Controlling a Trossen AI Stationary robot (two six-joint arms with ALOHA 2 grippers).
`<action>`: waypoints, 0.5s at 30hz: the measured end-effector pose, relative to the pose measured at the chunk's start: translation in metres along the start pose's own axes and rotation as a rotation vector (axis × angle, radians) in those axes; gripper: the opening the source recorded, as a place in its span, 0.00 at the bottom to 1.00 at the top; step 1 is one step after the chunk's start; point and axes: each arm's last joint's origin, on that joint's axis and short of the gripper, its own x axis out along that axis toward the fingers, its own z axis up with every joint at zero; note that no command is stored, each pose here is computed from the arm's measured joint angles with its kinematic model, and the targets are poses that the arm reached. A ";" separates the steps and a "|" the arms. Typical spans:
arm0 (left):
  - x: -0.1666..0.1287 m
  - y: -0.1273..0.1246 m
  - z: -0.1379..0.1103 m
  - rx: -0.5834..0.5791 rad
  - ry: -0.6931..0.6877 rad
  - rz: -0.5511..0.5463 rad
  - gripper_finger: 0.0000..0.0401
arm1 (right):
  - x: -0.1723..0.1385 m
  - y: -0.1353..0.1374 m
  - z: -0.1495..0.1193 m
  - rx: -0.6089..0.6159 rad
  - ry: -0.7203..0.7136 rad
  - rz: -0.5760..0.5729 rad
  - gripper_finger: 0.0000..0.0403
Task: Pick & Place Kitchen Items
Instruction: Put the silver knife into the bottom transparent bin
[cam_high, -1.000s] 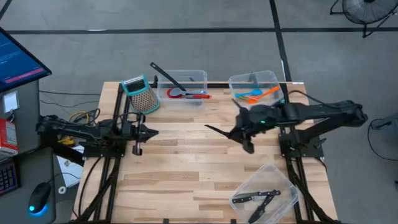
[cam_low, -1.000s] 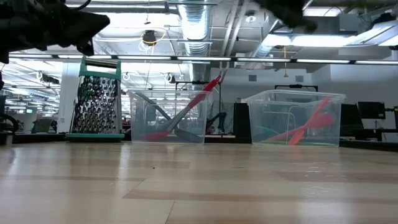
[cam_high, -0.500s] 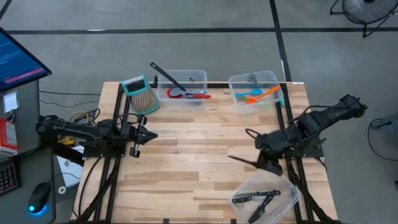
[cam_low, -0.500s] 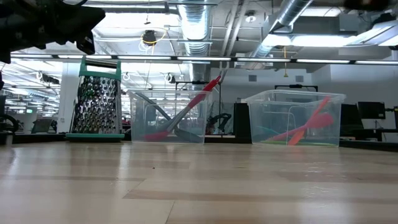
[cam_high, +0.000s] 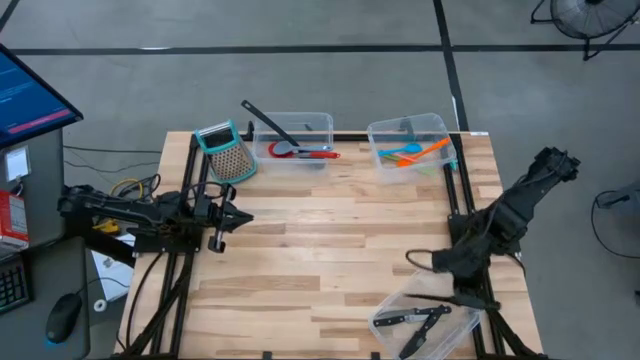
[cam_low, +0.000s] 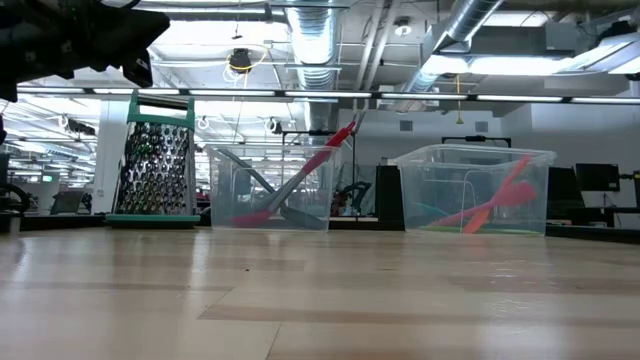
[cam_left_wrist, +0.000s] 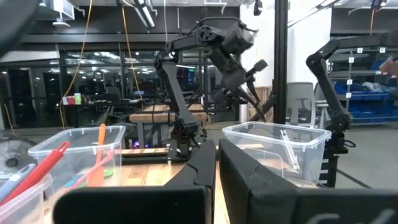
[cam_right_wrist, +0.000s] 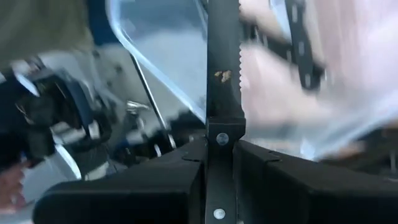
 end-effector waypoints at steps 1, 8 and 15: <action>0.000 0.000 0.000 0.009 0.000 0.000 0.01 | 0.003 0.000 0.000 0.015 0.039 -0.016 0.09; 0.000 0.000 0.000 0.025 0.001 0.007 0.01 | 0.028 0.002 0.010 0.029 0.213 -0.070 0.09; 0.000 0.000 0.000 0.046 0.001 0.012 0.01 | 0.053 0.001 0.030 0.050 0.358 -0.101 0.09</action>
